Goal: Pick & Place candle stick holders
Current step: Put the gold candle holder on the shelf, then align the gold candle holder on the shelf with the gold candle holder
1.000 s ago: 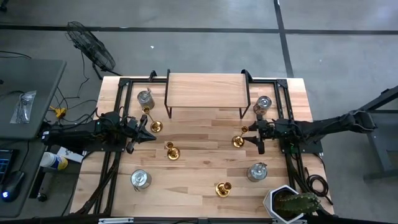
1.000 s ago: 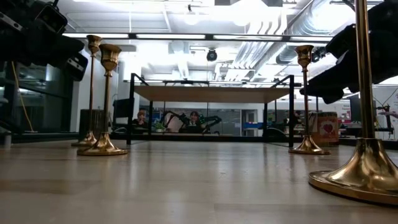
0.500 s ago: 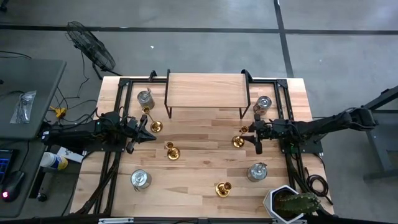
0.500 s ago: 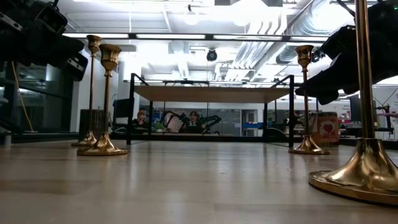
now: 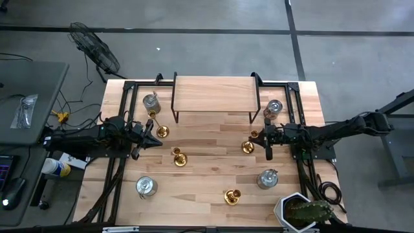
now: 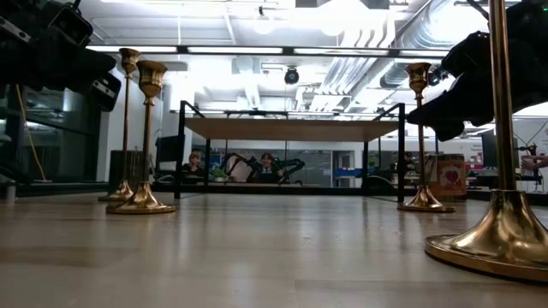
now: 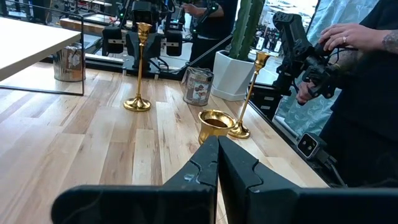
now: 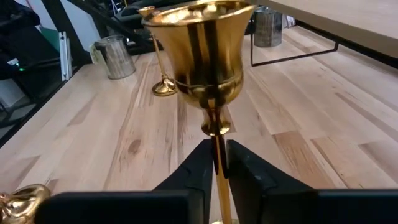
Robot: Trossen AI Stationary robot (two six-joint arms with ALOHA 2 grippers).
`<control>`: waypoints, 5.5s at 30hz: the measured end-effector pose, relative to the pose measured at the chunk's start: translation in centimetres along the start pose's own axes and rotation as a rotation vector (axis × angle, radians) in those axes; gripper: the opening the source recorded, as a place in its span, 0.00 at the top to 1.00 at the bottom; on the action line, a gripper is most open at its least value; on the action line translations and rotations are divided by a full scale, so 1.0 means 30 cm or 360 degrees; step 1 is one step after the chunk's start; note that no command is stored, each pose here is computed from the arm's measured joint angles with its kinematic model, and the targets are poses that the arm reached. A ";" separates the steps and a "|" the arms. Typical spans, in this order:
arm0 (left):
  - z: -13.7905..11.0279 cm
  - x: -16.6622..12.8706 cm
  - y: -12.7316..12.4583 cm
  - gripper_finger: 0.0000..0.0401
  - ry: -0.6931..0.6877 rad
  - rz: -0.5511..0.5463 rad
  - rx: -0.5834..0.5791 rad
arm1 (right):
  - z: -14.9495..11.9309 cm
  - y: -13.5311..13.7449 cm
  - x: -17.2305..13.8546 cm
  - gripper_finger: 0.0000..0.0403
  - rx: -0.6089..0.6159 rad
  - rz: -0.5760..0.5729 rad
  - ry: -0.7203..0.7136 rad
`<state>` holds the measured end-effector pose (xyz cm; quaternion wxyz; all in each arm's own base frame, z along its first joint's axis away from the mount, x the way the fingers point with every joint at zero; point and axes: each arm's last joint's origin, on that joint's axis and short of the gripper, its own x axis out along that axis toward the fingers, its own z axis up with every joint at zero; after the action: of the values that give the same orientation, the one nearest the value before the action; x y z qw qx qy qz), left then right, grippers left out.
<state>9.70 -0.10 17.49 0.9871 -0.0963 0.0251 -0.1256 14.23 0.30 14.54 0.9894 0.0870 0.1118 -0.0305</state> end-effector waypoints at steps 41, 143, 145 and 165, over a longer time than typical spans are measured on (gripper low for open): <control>0.000 0.000 0.000 1.00 -0.0001 0.0000 0.0001 | 0.489 0.035 0.114 0.98 0.0090 -0.0379 -0.0064; 0.000 0.000 0.000 1.00 0.0000 0.0000 0.0001 | 0.655 -0.518 0.174 0.87 0.0292 -0.1470 0.0083; 0.000 0.000 0.000 1.00 0.0000 0.0001 0.0000 | 0.651 -0.519 0.174 0.84 0.0294 -0.1472 0.0098; 0.000 0.000 0.000 1.00 0.0000 0.0000 0.0000 | 0.679 -0.426 0.134 0.37 0.0348 -0.1394 0.0087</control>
<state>9.70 -0.10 17.49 0.9871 -0.0963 0.0251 -0.1255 21.51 -16.06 31.07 0.8649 0.1362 0.1605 -0.4557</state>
